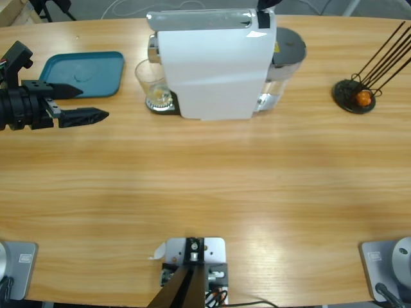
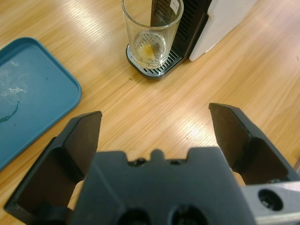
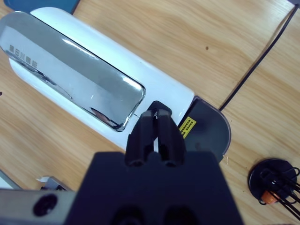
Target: Pour coffee
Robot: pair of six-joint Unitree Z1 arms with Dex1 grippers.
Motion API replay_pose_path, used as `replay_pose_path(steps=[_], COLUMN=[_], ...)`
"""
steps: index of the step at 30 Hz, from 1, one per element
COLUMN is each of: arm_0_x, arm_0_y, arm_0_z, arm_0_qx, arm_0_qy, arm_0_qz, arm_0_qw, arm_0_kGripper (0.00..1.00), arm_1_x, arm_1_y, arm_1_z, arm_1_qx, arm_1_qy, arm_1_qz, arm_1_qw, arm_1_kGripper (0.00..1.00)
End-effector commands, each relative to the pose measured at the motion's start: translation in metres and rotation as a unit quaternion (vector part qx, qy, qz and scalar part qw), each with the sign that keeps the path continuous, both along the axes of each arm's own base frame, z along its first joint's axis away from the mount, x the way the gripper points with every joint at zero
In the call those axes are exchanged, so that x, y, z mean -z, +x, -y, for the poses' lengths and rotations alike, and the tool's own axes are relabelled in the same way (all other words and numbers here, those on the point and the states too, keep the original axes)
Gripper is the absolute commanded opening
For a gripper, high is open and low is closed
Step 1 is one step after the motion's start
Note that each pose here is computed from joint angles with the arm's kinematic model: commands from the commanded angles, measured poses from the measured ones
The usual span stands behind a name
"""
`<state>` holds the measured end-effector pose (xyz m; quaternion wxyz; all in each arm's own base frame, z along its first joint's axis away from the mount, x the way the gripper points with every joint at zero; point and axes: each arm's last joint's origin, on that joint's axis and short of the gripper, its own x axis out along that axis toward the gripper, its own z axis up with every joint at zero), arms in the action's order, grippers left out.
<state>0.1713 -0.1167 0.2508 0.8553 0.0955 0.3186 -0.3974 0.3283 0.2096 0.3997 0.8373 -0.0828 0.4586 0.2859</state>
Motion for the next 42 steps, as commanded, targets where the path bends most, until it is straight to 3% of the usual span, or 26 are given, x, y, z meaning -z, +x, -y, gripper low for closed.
replay_pose_path(steps=[1, 4, 6, 7, 8, 9, 12, 15, 19, 29, 39, 42], arm_0_x=[0.013, 0.013, 0.013, 0.013, 0.013, 0.013, 0.013, 0.012, 0.011, 0.012, 0.009, 0.009], arm_0_y=[-0.002, -0.003, -0.002, -0.003, -0.002, -0.002, -0.003, -0.003, -0.005, -0.006, -0.008, -0.01], arm_0_z=[-0.001, -0.001, -0.001, -0.001, -0.001, -0.001, -0.002, -0.002, -0.002, -0.003, -0.004, -0.002], arm_0_qx=[0.001, 0.001, 0.001, 0.001, 0.001, 0.001, 0.001, 0.001, 0.001, 0.004, 0.017, 0.024], arm_0_qy=[0.019, 0.019, 0.018, 0.019, 0.018, 0.018, 0.018, 0.017, 0.015, 0.017, 0.021, 0.02], arm_0_qz=[-0.014, -0.014, -0.014, -0.014, -0.013, -0.014, -0.013, -0.011, -0.009, -0.006, 0.009, 0.009], arm_0_qw=[1.0, 1.0, 1.0, 1.0, 1.0, 1.0, 1.0, 1.0, 1.0, 1.0, 1.0, 0.999], arm_0_kGripper=[1.0, 1.0, 1.0, 1.0, 1.0, 1.0, 1.0, 1.0, 1.0, 1.0, 1.0, 1.0], arm_1_x=[0.044, 0.036, 0.01, -0.008, -0.028, -0.05, -0.069, -0.058, -0.039, -0.035, -0.041, -0.066], arm_1_y=[0.008, 0.006, 0.004, 0.001, -0.002, -0.008, -0.017, -0.019, -0.014, -0.018, -0.026, -0.049], arm_1_z=[0.005, 0.006, 0.007, 0.007, 0.009, 0.013, 0.012, 0.004, -0.003, 0.0, 0.002, 0.021], arm_1_qx=[0.002, -0.004, -0.011, -0.014, -0.015, -0.014, -0.013, -0.006, 0.022, 0.04, 0.037, 0.044], arm_1_qy=[-0.038, -0.03, -0.013, -0.002, 0.01, 0.021, 0.038, 0.027, 0.02, 0.008, 0.004, -0.009], arm_1_qz=[-0.057, -0.047, -0.01, 0.011, 0.029, 0.051, 0.072, 0.05, -0.003, -0.028, -0.028, 0.009], arm_1_qw=[0.998, 0.998, 1.0, 1.0, 0.999, 0.998, 0.997, 0.998, 1.0, 0.999, 0.999, 0.999], arm_1_kGripper=[0.0, 0.0, 0.0, 0.335, 0.942, 1.0, 1.0, 1.0, 1.0, 1.0, 1.0, 1.0])
